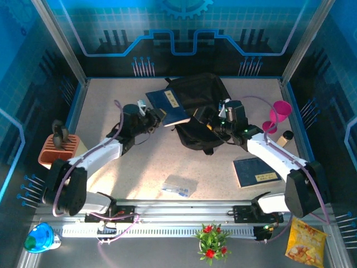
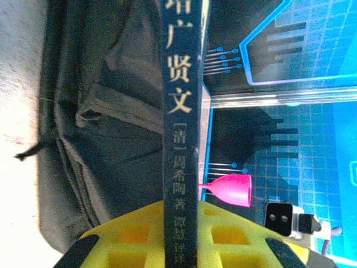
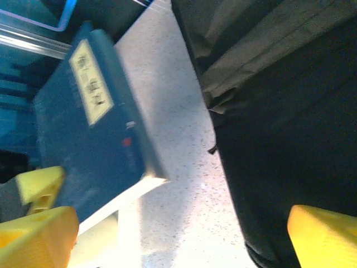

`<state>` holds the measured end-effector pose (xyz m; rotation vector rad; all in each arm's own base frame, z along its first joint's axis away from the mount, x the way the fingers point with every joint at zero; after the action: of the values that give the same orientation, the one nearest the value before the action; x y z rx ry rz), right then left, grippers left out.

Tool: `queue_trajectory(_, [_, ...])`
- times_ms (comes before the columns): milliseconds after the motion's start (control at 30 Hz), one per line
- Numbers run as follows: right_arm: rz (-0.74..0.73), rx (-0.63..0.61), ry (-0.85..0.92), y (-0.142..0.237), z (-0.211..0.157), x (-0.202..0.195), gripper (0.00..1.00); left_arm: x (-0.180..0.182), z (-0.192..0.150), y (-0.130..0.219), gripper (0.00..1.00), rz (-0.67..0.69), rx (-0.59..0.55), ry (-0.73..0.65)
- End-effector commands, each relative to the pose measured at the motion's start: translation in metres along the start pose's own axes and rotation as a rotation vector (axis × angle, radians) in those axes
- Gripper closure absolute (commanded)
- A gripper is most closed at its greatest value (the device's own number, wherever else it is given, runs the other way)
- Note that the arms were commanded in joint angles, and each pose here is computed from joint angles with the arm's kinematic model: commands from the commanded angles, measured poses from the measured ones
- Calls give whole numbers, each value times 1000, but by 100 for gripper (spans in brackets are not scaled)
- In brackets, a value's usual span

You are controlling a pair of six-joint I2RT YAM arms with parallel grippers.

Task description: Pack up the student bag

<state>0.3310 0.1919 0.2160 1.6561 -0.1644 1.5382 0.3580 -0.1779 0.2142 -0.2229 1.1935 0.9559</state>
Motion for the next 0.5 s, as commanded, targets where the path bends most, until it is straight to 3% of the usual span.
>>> queue_trajectory(0, [140,43,-65,-1,-1,15,1,-49,15,-16,89,-149,-119,24])
queue_trajectory(267, [243,33,-261,-12,2,6,3,-67,4,-33,88,-233,-160,70])
queue_trajectory(467, [317,39,-349,-29,7,12,14,-71,0,-33,88,-245,-158,80])
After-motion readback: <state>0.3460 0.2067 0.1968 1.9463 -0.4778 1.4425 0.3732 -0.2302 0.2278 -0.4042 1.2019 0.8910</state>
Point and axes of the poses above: each hand's point on the last joint's axis, 136 mm out from that joint toward the fingers, its own y axis back along the fingers, its own x axis along the line the jaws close on, z = x × y, the point moved 4 cm from there along y, back along the fingers, and after that the axes turned 15 degrees about -y, right-handed, at the moved point
